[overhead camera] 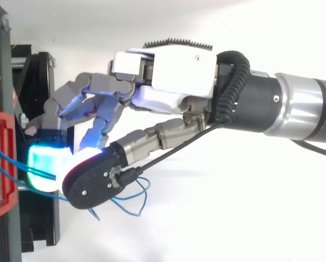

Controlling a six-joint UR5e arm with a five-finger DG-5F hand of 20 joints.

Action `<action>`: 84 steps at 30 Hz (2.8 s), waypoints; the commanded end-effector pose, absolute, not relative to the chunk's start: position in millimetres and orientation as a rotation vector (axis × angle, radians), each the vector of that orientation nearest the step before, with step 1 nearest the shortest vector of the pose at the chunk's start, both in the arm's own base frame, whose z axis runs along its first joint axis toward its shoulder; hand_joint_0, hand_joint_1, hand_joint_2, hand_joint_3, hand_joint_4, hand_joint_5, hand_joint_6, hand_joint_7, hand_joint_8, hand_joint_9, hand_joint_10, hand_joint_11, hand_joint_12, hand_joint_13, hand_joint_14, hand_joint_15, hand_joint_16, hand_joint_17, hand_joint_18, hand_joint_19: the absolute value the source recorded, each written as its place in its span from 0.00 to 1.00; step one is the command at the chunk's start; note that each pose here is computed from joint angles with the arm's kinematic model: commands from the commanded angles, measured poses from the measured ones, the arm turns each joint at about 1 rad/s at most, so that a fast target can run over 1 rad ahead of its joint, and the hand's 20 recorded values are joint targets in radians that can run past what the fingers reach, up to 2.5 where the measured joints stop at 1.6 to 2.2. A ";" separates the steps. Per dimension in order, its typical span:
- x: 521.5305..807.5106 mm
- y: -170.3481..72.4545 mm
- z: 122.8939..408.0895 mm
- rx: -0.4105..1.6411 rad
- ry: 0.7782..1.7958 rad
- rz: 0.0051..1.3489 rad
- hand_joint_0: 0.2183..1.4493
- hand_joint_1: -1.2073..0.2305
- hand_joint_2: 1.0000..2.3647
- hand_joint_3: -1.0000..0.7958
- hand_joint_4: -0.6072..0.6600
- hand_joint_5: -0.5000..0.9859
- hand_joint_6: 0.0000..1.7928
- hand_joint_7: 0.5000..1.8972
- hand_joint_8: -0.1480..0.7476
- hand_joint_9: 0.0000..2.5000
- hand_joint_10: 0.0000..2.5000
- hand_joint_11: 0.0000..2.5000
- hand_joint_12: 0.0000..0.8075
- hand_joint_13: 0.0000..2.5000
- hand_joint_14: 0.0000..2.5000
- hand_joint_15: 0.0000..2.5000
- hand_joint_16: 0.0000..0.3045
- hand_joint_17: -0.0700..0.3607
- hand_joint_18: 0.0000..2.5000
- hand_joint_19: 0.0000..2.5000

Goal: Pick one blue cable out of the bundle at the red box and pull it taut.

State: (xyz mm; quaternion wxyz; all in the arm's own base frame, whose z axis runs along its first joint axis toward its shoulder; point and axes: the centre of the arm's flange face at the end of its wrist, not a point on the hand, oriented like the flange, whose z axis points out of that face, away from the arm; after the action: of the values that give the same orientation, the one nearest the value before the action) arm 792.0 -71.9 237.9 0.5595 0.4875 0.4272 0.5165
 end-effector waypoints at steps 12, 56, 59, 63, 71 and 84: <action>790.5 -70.2 234.4 1.177 1.014 1.216 0.32 0.38 0.01 0.35 0.63 0.19 0.49 0.20 0.61 0.38 0.01 0.32 0.46 0.15 0.00 0.05 0.19 0.46 0.16 0.06; 788.4 -67.1 232.4 1.194 1.031 1.209 0.34 0.31 0.01 0.44 0.54 0.20 0.51 0.29 0.60 0.36 0.00 0.37 0.46 0.15 0.00 0.05 0.18 0.45 0.18 0.06; 788.4 -67.1 232.4 1.194 1.031 1.209 0.35 0.31 0.01 0.46 0.50 0.20 0.52 0.29 0.60 0.36 0.00 0.37 0.46 0.15 0.00 0.06 0.18 0.45 0.18 0.05; 788.5 -65.8 232.4 1.193 1.033 1.211 0.36 0.29 0.01 0.46 0.45 0.20 0.52 0.29 0.59 0.36 0.00 0.37 0.46 0.15 0.00 0.06 0.18 0.45 0.18 0.05; 788.6 -64.7 232.4 1.198 1.029 1.217 0.34 0.28 0.01 0.42 0.53 0.21 0.50 0.28 0.58 0.36 0.00 0.35 0.46 0.14 0.00 0.06 0.18 0.45 0.16 0.06; 787.5 -63.7 230.9 1.211 1.037 1.217 0.28 0.41 0.00 0.32 0.60 0.22 0.45 0.23 0.60 0.35 0.00 0.33 0.47 0.13 0.00 0.06 0.18 0.45 0.15 0.07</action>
State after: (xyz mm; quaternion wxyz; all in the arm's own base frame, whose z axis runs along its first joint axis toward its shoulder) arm 787.6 -64.0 231.0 0.5387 0.5084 0.4358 0.5113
